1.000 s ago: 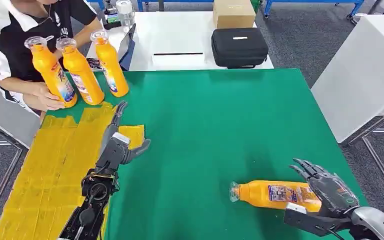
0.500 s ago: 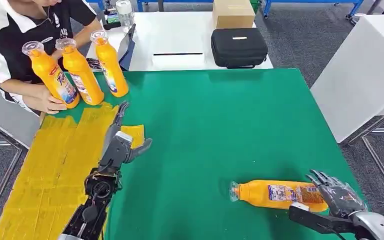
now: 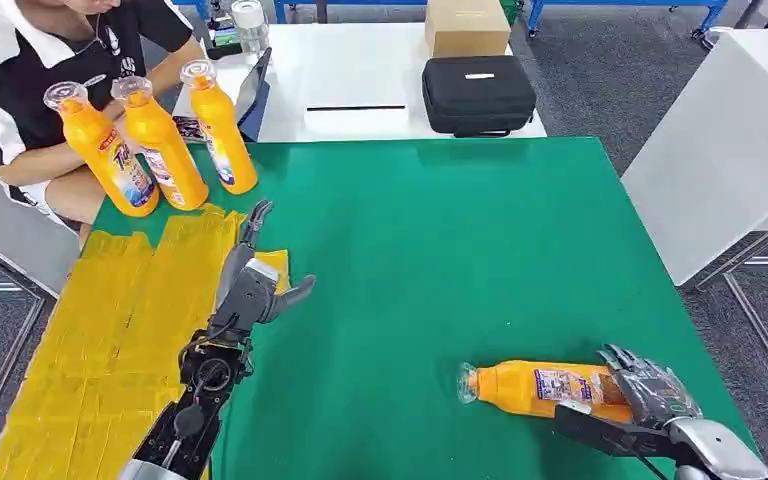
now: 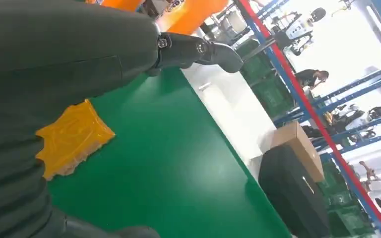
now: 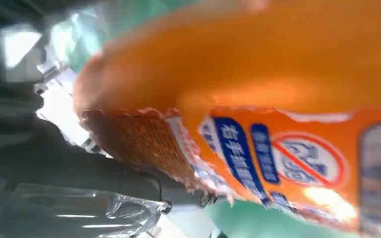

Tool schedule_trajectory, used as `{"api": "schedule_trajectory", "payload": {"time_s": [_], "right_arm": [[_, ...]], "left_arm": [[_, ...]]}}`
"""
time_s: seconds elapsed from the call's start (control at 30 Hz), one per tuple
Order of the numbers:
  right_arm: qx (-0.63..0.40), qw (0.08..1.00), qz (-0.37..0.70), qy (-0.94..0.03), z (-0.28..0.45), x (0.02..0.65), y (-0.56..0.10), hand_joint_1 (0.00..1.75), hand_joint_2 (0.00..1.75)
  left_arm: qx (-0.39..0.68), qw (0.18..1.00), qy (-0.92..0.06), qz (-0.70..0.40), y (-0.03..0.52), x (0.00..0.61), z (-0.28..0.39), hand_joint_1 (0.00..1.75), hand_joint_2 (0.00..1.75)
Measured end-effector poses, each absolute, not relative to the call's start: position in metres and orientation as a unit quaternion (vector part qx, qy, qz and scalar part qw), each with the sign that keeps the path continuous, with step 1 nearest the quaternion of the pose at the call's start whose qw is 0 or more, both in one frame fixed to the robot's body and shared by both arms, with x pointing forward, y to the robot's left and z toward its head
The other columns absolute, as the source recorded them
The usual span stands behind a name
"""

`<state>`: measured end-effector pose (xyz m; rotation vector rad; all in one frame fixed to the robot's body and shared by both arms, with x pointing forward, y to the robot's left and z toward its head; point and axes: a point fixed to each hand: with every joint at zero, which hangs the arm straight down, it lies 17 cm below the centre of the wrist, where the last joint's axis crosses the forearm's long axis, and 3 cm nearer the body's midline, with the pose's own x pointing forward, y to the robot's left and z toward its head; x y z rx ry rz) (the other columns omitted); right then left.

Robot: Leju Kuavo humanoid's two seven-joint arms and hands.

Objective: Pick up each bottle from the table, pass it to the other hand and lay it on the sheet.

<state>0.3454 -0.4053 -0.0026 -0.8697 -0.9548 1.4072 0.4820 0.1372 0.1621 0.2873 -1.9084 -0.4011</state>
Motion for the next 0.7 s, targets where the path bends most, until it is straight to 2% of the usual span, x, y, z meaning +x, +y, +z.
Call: {"api": "schedule_trajectory", "payload": {"time_s": [0.03,0.07,0.1,0.33,0.7], "right_arm": [[-0.375,0.571,0.601,-0.416,-0.001,0.349,-0.401,0.21,1.75],[-0.38,0.562,0.598,-0.426,0.0,0.355,-0.394,1.59,1.75],[-0.386,0.554,0.596,-0.435,0.002,0.36,-0.388,1.75,1.75],[-0.38,0.54,0.594,-0.459,-0.004,0.374,-0.351,1.75,1.75],[-0.38,0.532,0.58,-0.485,0.003,0.383,-0.338,1.75,1.75]], "left_arm": [[0.122,0.553,-0.807,-0.17,0.137,0.482,0.162,0.0,1.75],[0.123,0.553,-0.807,-0.169,0.137,0.482,0.162,0.0,1.75],[0.123,0.553,-0.806,-0.17,0.137,0.483,0.161,0.0,1.75],[0.12,0.554,-0.805,-0.174,0.13,0.481,0.157,0.0,1.75],[0.122,0.557,-0.803,-0.174,0.13,0.483,0.154,0.0,1.75]]}}
